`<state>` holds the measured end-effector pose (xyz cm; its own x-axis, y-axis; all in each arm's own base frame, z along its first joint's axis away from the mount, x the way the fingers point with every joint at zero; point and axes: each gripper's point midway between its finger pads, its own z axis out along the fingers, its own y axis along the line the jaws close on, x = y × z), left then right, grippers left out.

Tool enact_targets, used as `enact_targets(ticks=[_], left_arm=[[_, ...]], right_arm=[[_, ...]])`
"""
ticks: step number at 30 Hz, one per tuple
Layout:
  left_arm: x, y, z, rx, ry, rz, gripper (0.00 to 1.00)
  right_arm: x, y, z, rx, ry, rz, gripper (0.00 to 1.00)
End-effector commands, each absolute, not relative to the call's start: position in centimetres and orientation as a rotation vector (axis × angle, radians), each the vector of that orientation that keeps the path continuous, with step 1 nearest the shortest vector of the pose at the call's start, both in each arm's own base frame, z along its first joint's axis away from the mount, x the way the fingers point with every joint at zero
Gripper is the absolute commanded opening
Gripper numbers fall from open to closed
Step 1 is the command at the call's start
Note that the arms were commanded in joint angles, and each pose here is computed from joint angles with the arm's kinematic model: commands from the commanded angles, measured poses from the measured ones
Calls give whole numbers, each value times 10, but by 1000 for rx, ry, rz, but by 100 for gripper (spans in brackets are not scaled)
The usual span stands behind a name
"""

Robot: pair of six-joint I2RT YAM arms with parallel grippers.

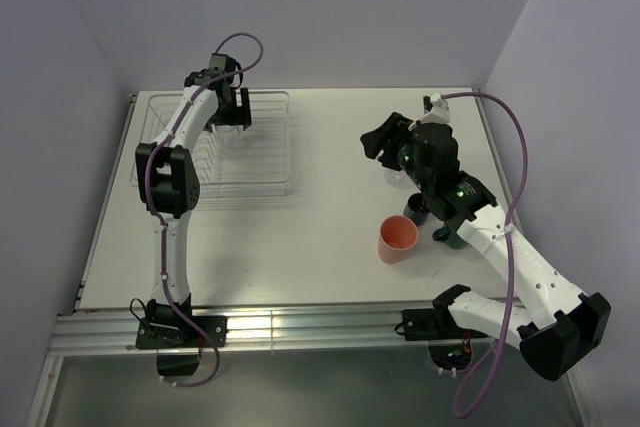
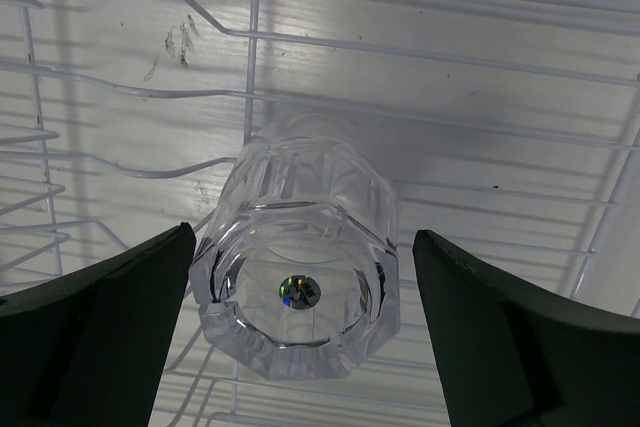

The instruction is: Load the cups into the dish rack

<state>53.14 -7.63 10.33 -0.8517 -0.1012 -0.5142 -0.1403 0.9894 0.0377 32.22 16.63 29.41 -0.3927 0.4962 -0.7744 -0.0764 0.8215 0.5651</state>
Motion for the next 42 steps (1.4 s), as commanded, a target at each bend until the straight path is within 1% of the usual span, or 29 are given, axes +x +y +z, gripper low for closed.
enact_targets(ticks=[1,3,12,17,18,19,21,22,23,28,30,33,39,42], left_arm=[[540,-79,154,-175,2461,48,98],[540,-78,165,-178,2433,49,99],[532,-66,257,-250,2208,42,99],[502,-64,313,-302,2104,-27,99],[496,-66,318,-319,2092,-50,99],[480,-69,328,-317,2073,-75,99],[467,-79,340,-305,2043,-142,99],[451,-87,358,-289,2003,-182,99],[442,-94,347,-268,2027,-201,99],[394,-129,350,-179,1991,-332,99],[382,-135,351,-150,1981,-385,99],[360,-136,358,-121,1948,-445,99],[342,-137,349,-82,1968,-469,99],[334,-139,345,-63,1968,-489,99]], right_arm=[[324,161,310,310,1838,624,66],[324,160,311,306,1840,620,66],[318,150,315,300,1859,554,66],[297,146,317,266,1906,515,66],[290,142,310,269,1944,482,66],[284,143,310,263,1953,478,66],[267,145,298,243,2010,433,65],[261,145,292,236,2036,408,65],[251,150,286,206,2066,397,64],[215,146,236,226,2213,320,58],[204,143,223,242,2248,287,58],[199,141,205,246,2286,235,57],[196,137,175,255,2342,130,57],[194,139,160,250,2368,129,58]])
